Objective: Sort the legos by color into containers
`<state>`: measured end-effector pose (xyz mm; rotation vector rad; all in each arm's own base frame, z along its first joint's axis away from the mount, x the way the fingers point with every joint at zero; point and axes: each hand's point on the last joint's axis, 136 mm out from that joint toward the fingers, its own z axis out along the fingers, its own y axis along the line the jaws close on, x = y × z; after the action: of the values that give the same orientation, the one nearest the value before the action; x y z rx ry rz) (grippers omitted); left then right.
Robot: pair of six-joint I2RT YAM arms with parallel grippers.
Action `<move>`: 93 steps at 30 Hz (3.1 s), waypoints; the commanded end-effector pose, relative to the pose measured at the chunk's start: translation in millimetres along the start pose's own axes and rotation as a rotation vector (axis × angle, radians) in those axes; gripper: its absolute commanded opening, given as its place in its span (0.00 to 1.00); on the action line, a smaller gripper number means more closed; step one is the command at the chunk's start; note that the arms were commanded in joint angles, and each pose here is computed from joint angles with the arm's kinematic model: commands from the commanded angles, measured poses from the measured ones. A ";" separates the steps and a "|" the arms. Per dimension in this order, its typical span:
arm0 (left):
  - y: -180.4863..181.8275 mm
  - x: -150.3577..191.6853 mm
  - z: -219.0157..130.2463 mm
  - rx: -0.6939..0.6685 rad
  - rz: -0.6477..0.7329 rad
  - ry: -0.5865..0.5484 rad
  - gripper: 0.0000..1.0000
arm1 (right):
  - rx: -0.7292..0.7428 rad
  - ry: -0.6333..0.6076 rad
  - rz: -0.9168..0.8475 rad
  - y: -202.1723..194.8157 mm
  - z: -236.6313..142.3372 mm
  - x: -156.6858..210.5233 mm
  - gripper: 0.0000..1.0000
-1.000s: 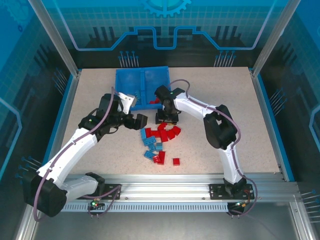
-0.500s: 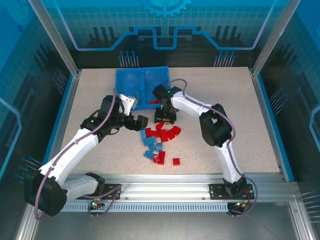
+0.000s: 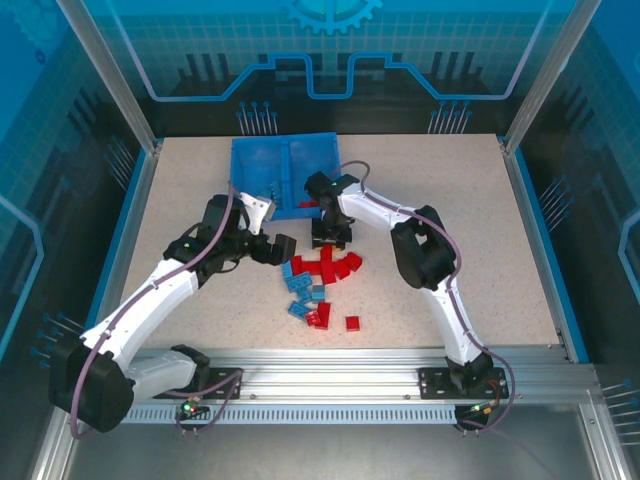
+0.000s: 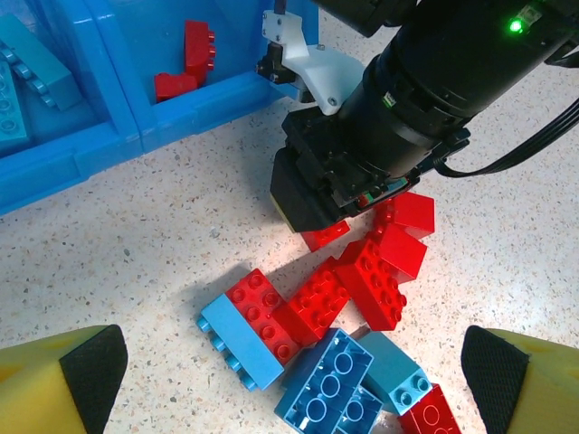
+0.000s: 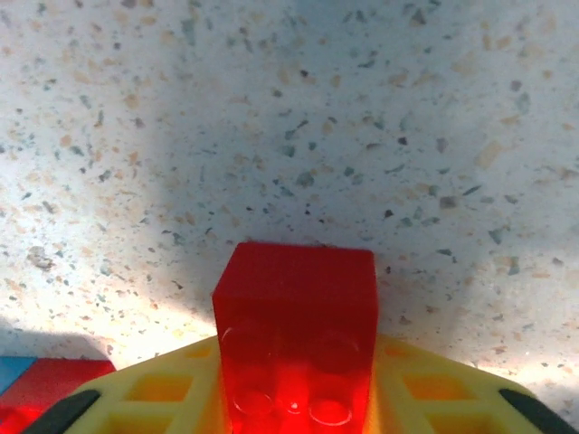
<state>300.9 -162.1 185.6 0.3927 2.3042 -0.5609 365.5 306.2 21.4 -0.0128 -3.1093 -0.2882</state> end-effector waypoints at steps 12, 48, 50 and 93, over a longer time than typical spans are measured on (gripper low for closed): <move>-9.5 -2.7 -11.4 0.039 0.018 -0.079 0.99 | -0.075 -0.434 -0.227 27.3 -140.7 -31.8 0.30; 29.9 43.8 0.2 -0.144 -0.753 -0.034 0.98 | -0.022 -0.653 -0.261 55.9 -136.0 -156.5 0.49; 32.0 51.3 4.8 -0.161 -0.799 -0.008 0.96 | -0.035 -0.652 -0.257 52.3 -156.5 -147.2 0.49; 54.8 144.3 72.2 -0.440 -0.720 0.532 0.46 | -0.362 -0.287 -0.483 13.1 -200.2 77.7 0.80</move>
<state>279.2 -147.3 23.8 -0.6231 2.9283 -0.3900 298.7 277.6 220.3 0.7273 -3.2731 -0.8993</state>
